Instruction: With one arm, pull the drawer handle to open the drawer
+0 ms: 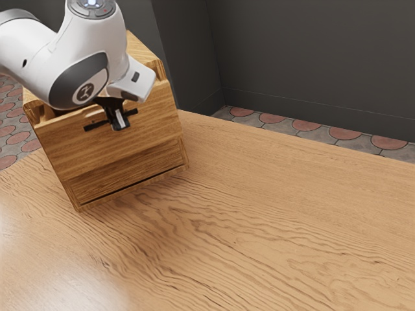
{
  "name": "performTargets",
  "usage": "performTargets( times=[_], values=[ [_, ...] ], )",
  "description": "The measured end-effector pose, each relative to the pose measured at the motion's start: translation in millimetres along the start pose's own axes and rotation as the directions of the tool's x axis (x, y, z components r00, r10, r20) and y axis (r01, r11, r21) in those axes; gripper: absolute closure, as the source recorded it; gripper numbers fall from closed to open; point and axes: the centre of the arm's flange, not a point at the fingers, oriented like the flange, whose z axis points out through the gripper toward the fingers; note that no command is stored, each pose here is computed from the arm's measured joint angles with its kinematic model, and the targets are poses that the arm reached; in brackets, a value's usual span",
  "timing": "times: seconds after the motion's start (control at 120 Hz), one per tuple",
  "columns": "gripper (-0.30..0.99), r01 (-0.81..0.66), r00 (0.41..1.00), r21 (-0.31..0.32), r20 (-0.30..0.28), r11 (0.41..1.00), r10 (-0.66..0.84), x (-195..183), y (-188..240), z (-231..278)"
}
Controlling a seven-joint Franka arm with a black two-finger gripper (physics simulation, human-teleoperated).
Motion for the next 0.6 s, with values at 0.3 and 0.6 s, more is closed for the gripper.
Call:
performTargets(
  times=[0.3,0.6],
  values=[
    [0.72,0.009,1.000,-0.011,-0.019,1.000,-0.009,0.1,10.4,-6.2],
    [0.73,0.015,0.999,-0.022,-0.048,1.000,-0.016,-2.4,31.9,-26.0]
  ],
)
